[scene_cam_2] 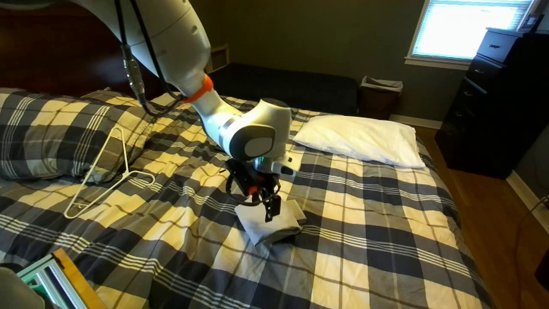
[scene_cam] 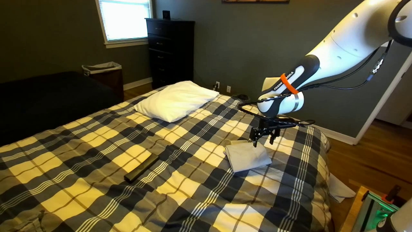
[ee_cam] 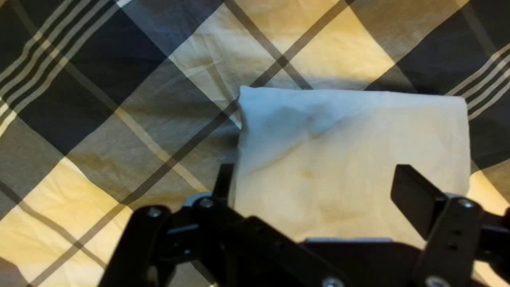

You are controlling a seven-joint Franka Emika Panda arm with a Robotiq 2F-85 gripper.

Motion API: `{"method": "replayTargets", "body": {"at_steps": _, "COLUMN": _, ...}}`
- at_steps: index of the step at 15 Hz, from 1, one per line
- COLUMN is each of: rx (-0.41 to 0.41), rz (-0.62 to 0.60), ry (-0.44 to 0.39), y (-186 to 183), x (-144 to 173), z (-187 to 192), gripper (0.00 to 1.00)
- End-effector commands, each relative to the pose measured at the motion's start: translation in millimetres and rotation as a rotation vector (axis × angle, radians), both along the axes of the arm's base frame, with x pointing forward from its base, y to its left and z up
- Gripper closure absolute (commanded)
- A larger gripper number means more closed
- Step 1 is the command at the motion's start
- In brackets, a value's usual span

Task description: Put the grey clothing on the book

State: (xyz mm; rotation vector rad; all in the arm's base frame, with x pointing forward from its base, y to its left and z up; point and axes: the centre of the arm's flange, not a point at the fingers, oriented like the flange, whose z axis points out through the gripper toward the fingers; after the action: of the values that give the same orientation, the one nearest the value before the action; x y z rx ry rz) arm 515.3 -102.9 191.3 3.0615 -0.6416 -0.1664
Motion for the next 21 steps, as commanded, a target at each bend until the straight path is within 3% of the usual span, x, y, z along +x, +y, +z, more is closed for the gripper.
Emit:
{"method": "replayTargets", "body": {"at_steps": 1, "rx": -0.147, "rz": 0.069, "ry": -0.042, "y": 29.8, "x": 8.8, "z": 2.7, "gripper": 0.00}}
{"method": "replayTargets", "body": {"at_steps": 5, "rx": -0.168, "rz": 0.069, "ry": -0.129, "y": 25.6, "x": 31.0, "z": -18.6, "gripper": 0.00}}
{"method": "replayTargets", "body": {"at_steps": 9, "rx": -0.098, "rz": 0.000, "ry": -0.170, "y": 14.6, "x": 40.2, "z": -49.3, "gripper": 0.00}}
{"method": "replayTargets", "body": {"at_steps": 15, "rx": -0.023, "rz": -0.059, "ry": -0.172, "y": 11.4, "x": 46.7, "z": -88.3, "gripper": 0.00}}
{"method": "replayTargets", "body": {"at_steps": 21, "rx": -0.013, "rz": -0.132, "ry": -0.139, "y": -24.5, "x": 54.7, "z": -114.3, "gripper": 0.00}}
